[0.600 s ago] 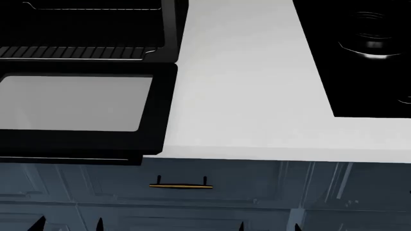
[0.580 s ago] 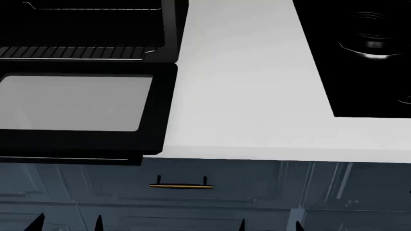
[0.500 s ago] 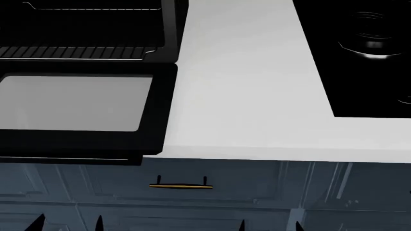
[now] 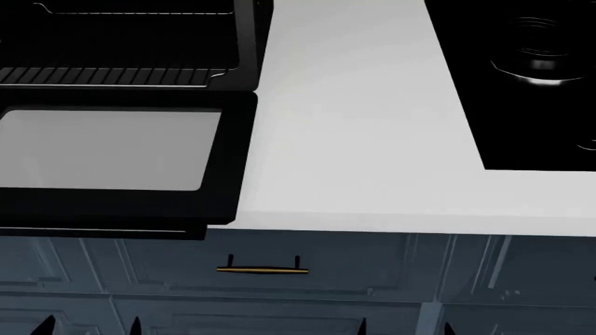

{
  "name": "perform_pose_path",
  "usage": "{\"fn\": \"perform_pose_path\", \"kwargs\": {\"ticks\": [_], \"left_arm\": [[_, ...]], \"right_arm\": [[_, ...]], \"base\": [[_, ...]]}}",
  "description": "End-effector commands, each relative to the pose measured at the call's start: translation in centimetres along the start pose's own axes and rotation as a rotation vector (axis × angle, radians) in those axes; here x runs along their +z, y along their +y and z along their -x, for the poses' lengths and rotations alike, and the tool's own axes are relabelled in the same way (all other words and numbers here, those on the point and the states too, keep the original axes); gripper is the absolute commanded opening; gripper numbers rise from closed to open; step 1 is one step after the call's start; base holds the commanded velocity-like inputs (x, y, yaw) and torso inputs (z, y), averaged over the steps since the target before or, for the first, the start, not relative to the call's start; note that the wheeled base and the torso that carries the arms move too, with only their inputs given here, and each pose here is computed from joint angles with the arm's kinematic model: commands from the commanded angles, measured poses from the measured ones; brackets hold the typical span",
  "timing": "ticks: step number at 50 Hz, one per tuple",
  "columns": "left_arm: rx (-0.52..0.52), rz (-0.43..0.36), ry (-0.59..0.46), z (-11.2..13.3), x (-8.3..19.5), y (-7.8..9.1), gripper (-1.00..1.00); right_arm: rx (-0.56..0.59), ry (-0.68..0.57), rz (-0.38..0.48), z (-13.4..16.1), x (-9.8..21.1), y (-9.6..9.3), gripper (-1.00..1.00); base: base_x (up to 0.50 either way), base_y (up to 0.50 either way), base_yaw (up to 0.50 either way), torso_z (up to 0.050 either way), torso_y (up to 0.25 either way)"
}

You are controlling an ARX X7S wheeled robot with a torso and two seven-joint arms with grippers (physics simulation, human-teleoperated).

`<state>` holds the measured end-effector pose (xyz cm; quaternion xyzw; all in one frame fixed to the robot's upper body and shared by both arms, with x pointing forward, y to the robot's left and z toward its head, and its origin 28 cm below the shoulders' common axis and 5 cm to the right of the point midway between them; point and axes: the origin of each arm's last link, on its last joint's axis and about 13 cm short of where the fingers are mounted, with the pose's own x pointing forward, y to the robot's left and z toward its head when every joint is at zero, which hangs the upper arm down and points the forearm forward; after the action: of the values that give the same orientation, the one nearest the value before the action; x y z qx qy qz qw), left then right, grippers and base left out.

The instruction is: Fully slide the toaster oven bottom rack0 out.

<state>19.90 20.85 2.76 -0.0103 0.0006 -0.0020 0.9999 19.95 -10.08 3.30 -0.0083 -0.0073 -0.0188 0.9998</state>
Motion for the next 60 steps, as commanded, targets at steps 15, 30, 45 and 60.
{"fn": "perform_pose_path", "kwargs": {"ticks": [15,30,45,60], "left_arm": [[-0.022,0.010,-0.021,5.6,12.1,1.7,1.00],[0.018,-0.050,-0.047,4.4,19.2,3.4,1.00],[-0.001,-0.064,-0.068,1.3,24.1,4.1,1.00],[-0.041,-0.042,-0.039,-0.5,25.3,4.0,1.00]], "right_arm": [[-0.055,-0.050,0.112,1.9,12.2,-1.5,1.00],[-0.010,-0.085,0.189,0.6,19.2,-2.1,1.00],[-0.024,-0.108,0.221,-2.2,24.2,-3.2,1.00],[-0.012,-0.124,0.235,-3.7,25.4,-3.1,1.00]], "base": [[0.00,0.00,0.00,0.000,0.000],[0.00,0.00,0.00,0.000,0.000],[0.00,0.00,0.00,0.000,0.000],[-0.01,-0.07,0.00,0.000,0.000]]}}
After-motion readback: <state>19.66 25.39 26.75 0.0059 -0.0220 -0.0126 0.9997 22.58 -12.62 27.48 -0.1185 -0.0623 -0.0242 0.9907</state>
